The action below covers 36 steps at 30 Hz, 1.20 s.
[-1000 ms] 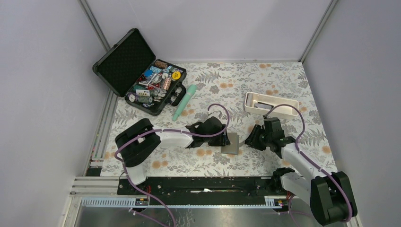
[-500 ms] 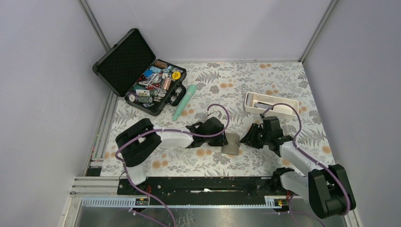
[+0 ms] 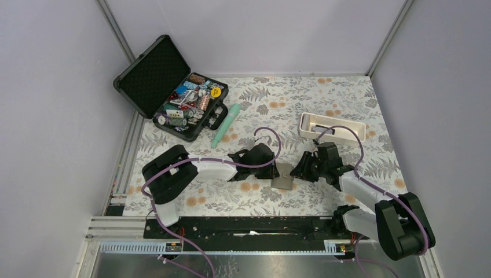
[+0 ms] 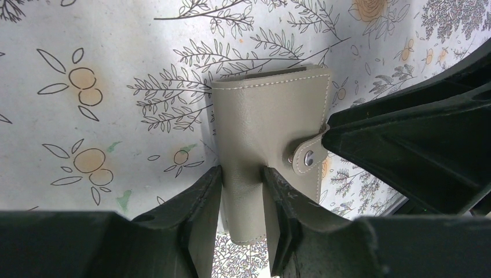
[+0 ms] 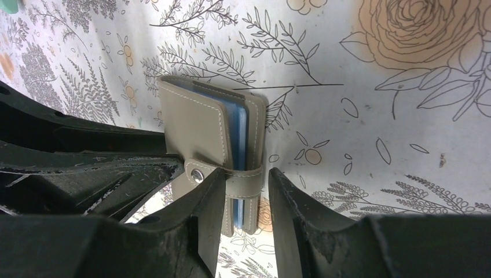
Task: Put the credit cards into the card holder
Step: Close the card holder at the center of the board.
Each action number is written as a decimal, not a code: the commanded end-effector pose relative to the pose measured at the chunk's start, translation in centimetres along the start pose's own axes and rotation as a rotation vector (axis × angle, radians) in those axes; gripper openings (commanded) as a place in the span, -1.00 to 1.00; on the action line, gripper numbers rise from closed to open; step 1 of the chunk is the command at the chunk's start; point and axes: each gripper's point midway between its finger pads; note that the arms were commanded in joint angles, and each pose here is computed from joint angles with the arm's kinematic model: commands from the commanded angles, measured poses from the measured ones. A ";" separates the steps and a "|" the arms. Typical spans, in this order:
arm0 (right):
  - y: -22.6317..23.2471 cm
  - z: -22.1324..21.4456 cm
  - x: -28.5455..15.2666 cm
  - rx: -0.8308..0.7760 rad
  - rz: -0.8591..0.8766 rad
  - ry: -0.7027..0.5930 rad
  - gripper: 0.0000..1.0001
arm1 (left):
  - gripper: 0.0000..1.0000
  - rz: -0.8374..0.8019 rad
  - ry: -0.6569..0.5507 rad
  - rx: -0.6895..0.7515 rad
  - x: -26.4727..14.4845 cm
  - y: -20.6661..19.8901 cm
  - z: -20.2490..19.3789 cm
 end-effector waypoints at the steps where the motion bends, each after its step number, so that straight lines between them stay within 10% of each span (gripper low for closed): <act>1: 1.3 0.9 0.1 -0.024 0.040 -0.027 -0.18 | -0.33 0.072 0.021 0.014 0.6 1.7 -1.0; 36: 2.8 0.1 0.6 -0.037 0.079 0.002 -0.03 | -0.34 0.082 0.032 0.018 0.9 1.7 -1.0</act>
Point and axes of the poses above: each gripper's point midway between its finger pads, its own x axis out along the fingers, its own y axis along the line the jaws close on, z = x × y, and after that the axes turned 2 degrees about -x, right-handed
